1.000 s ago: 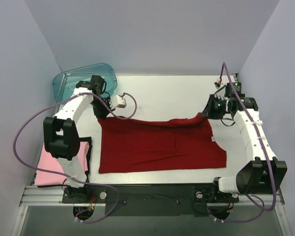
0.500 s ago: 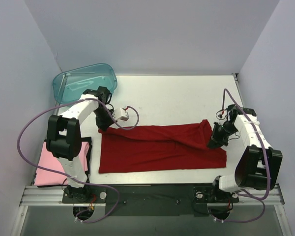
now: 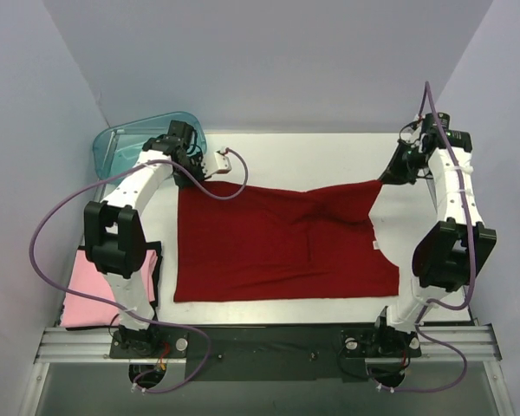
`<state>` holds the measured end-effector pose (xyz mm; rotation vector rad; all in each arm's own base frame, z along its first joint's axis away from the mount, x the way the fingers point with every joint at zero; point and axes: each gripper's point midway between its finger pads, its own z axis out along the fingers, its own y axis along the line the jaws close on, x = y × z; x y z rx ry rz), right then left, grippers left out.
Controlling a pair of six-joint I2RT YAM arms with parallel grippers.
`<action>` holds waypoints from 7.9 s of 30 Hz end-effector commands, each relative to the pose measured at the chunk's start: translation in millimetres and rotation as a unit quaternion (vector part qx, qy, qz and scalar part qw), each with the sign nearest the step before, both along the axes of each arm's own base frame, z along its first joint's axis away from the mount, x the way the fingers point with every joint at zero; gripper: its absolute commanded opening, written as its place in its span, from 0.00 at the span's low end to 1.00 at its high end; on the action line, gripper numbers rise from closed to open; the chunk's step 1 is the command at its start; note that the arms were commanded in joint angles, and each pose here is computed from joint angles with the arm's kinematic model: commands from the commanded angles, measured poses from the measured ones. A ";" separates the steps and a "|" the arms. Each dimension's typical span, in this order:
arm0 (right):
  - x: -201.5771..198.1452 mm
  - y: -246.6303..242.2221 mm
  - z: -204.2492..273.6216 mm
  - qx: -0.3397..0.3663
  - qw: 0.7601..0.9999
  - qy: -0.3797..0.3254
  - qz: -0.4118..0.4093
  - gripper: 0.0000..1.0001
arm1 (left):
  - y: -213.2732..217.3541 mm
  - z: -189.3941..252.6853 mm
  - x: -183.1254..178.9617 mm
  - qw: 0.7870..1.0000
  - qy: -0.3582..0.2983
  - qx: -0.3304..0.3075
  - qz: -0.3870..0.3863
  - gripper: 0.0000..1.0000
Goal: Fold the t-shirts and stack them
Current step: Fold the other side of the tshirt into a rectangle
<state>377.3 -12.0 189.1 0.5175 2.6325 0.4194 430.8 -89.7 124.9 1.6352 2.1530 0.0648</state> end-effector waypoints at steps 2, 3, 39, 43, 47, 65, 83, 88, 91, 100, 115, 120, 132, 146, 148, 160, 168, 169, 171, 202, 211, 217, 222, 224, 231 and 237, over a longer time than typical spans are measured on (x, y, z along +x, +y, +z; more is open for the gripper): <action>-2.7 -17.5 21.1 -0.024 0.999 -0.003 -0.043 0.00 | 4.0 13.9 11.1 0.999 -0.037 0.006 0.009 0.00; -6.7 -24.0 33.2 -0.040 0.998 -0.020 -0.054 0.00 | 6.4 14.9 9.5 0.999 -0.041 0.010 0.011 0.00; -187.5 -12.2 -140.0 0.018 0.958 0.255 -0.127 0.00 | 27.0 -79.8 -144.4 0.963 0.241 0.095 -0.075 0.00; -191.6 -8.4 -146.8 0.026 0.956 0.264 -0.125 0.00 | 19.5 -75.5 -144.6 0.960 0.259 0.081 -0.070 0.00; -194.9 -15.0 -148.1 0.008 0.955 0.268 -0.128 0.00 | 8.1 -64.2 -160.2 0.952 0.289 0.047 -0.091 0.25; -7.8 -0.8 -91.0 -0.101 0.991 0.084 -0.008 0.42 | 21.8 -53.8 -27.8 0.985 0.155 -0.054 0.056 0.60; -5.3 -9.6 -151.9 -0.258 0.934 0.223 0.106 0.24 | 2.4 -121.5 -46.1 0.978 0.203 -0.048 -0.026 0.68; -3.0 -13.4 -150.1 -0.275 0.928 0.222 0.116 0.23 | -3.7 -126.2 -65.8 0.970 0.233 -0.055 -0.038 0.44; -6.4 -17.6 -152.4 -0.279 0.926 0.228 0.115 0.11 | -4.9 -122.3 -80.6 0.963 0.257 -0.064 -0.044 0.18; -5.5 -40.7 -134.4 -0.186 0.963 0.191 0.027 0.00 | 16.0 -103.5 -80.9 0.968 0.242 -0.062 0.008 0.00; -39.1 -30.2 -144.9 -0.025 0.981 0.192 -0.021 0.30 | 16.6 -87.8 -73.4 0.975 0.208 -0.069 0.023 0.00; -57.8 -13.5 -170.1 0.007 0.976 0.216 -0.009 0.36 | 15.5 -89.2 -77.9 0.971 0.226 -0.071 0.026 0.00; -70.2 -9.5 -147.6 -0.167 0.965 0.204 0.000 0.00 | 13.6 -83.7 -72.3 0.972 0.219 -0.075 0.037 0.20; -125.9 89.6 -140.8 -0.277 0.923 0.222 0.150 0.30 | 14.0 -86.1 -63.7 0.975 0.209 -0.066 0.036 0.19; -121.3 102.6 -138.8 -0.268 0.924 0.216 0.168 0.33 | 14.7 -86.2 -63.6 0.975 0.209 -0.065 0.038 0.20; -114.4 149.1 -95.1 -0.202 0.925 0.114 0.300 0.40 | 12.0 -88.7 -60.3 0.975 0.208 -0.065 0.034 0.20; -58.8 31.0 -89.4 -0.110 0.984 0.129 0.054 0.48 | 2.4 -72.0 -43.9 0.978 0.184 -0.089 0.044 0.24; -51.8 20.1 -94.9 -0.100 0.985 0.136 0.035 0.48 | -1.0 -69.7 -43.1 0.977 0.184 -0.098 0.047 0.25; -38.7 5.8 -104.3 -0.075 0.988 0.137 0.004 0.48 | -7.3 -59.9 -37.6 0.977 0.172 -0.117 0.052 0.31; -76.2 65.9 -131.7 -0.127 0.988 0.083 0.004 0.00 | -83.2 6.6 -5.7 0.970 0.091 -0.219 0.060 0.39; -97.8 124.4 -165.8 -0.110 0.985 0.116 0.064 0.00 | -139.4 14.0 -19.1 0.965 0.094 -0.246 0.004 0.39; -110.7 138.0 -166.7 -0.104 0.981 0.120 0.108 0.21 | -146.7 14.8 -21.2 0.963 0.094 -0.253 0.009 0.39; -124.0 146.1 -146.6 -0.123 0.974 0.095 0.163 0.32 | -137.6 9.7 -24.7 0.968 0.091 -0.236 0.011 0.38; -123.5 147.2 -130.1 -0.136 0.970 0.075 0.188 0.34 | -133.0 8.4 -24.6 0.969 0.088 -0.229 0.012 0.38; -114.3 109.4 -90.6 -0.186 0.949 0.072 0.243 0.44 | -115.7 4.1 -21.1 0.972 0.084 -0.218 0.023 0.38; -85.7 72.2 -96.3 -0.158 0.950 0.094 0.253 0.52 | -78.4 -4.0 -13.6 0.977 0.081 -0.193 0.044 0.39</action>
